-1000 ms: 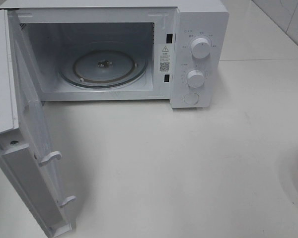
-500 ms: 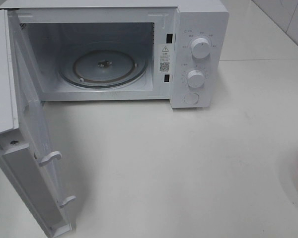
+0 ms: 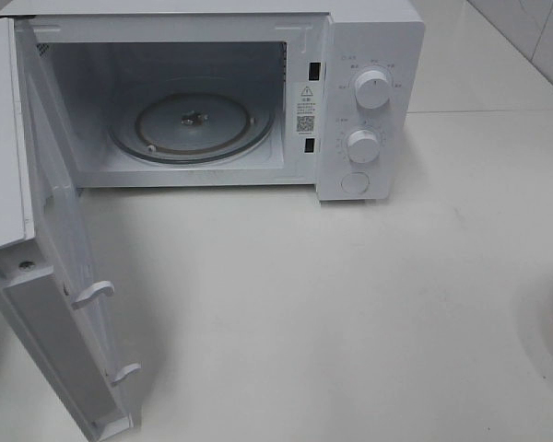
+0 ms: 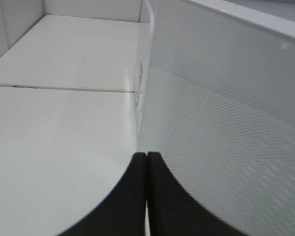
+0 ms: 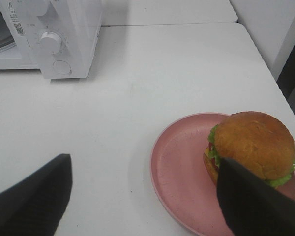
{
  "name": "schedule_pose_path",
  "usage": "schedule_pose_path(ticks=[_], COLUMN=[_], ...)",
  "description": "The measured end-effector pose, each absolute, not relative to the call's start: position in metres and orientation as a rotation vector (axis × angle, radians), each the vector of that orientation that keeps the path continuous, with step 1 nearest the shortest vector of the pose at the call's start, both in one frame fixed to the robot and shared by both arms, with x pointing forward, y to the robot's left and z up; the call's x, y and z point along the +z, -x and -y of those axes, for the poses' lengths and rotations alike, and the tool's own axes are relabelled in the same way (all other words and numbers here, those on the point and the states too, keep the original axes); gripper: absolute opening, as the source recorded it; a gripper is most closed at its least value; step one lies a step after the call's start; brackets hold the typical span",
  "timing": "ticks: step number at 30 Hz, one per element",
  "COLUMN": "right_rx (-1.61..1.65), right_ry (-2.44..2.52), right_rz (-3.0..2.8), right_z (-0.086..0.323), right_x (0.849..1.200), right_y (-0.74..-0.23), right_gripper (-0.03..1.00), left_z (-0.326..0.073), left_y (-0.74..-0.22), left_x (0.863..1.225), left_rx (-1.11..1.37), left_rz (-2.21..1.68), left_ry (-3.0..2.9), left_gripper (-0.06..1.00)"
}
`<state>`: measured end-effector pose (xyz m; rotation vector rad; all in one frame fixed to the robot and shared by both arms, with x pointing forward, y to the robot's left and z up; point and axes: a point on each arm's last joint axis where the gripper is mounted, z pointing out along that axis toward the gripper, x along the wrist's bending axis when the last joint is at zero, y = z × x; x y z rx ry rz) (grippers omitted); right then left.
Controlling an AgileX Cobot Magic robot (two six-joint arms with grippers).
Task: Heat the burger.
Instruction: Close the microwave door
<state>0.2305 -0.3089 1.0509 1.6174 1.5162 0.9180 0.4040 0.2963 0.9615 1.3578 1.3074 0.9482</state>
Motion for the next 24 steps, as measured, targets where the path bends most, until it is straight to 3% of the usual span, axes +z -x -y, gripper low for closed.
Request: schedule_pose_path(ticks=[12, 24], right_rx=[0.918, 0.918], right_ry=[-1.617, -1.617], right_rz=[-1.516, -1.516], right_z=[0.309, 0.309], right_x=[1.051, 1.051], right_y=[-0.231, -0.231], right_gripper=[0.76, 0.76], left_z=[-0.271, -0.26], left_y=[-0.423, -0.428], left_x=[0.947, 0.946], left_rx=[0.694, 0.651], left_rz=[-1.084, -1.018], left_ry=[-1.491, -1.573], left_gripper=[0.0, 0.0])
